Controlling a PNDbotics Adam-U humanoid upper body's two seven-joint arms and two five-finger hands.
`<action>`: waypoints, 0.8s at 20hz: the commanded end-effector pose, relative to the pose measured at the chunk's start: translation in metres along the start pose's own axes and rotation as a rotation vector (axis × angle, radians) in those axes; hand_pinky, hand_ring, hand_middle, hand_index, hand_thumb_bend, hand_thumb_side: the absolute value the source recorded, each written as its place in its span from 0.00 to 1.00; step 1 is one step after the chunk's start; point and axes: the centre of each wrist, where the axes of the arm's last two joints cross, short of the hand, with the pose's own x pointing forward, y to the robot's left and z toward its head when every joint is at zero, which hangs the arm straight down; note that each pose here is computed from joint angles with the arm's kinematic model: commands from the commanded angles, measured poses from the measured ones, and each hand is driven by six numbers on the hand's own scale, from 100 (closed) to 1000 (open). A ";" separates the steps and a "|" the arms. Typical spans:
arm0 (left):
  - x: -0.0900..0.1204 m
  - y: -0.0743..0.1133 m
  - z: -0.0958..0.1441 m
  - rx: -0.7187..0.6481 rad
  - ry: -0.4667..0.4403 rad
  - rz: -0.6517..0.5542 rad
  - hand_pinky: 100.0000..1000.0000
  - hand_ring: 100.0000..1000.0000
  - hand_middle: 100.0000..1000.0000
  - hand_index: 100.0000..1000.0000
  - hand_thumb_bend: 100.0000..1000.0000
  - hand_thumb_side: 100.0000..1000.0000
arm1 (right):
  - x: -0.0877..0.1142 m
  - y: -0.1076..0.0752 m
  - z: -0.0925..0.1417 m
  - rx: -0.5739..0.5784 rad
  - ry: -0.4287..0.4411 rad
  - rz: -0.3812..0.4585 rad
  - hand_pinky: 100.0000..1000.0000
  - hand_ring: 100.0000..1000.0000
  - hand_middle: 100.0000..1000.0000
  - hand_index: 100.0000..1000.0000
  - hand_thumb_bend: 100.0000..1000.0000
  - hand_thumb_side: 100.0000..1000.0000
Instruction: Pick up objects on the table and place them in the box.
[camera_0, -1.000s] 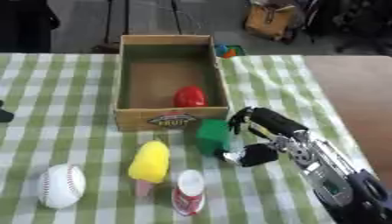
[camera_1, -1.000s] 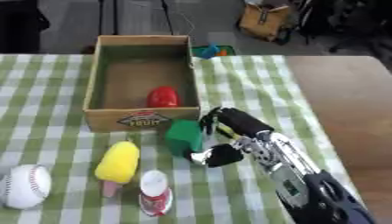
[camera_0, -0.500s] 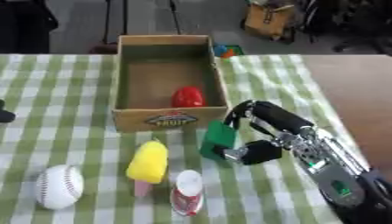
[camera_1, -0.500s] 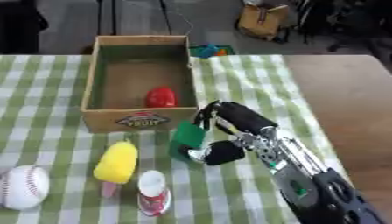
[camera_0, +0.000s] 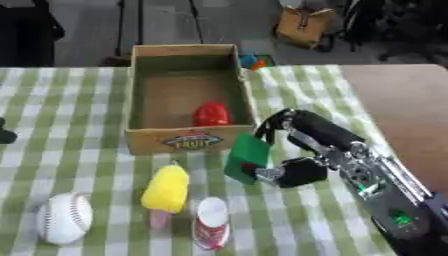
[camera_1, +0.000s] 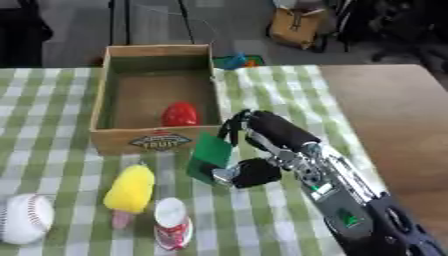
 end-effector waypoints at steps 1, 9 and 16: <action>0.004 0.002 -0.003 -0.005 -0.017 -0.003 0.50 0.49 0.53 0.59 0.03 0.95 | 0.003 -0.018 0.004 -0.042 -0.016 0.028 0.79 0.78 0.42 0.47 0.31 0.63; 0.004 0.002 -0.002 -0.012 -0.013 -0.005 0.50 0.49 0.54 0.59 0.03 0.94 | 0.015 -0.045 0.008 -0.121 -0.069 0.041 0.77 0.77 0.41 0.45 0.29 0.63; 0.004 0.002 -0.001 -0.018 -0.011 -0.003 0.50 0.49 0.54 0.59 0.03 0.94 | 0.026 -0.071 0.006 -0.169 -0.107 0.047 0.77 0.77 0.40 0.44 0.28 0.63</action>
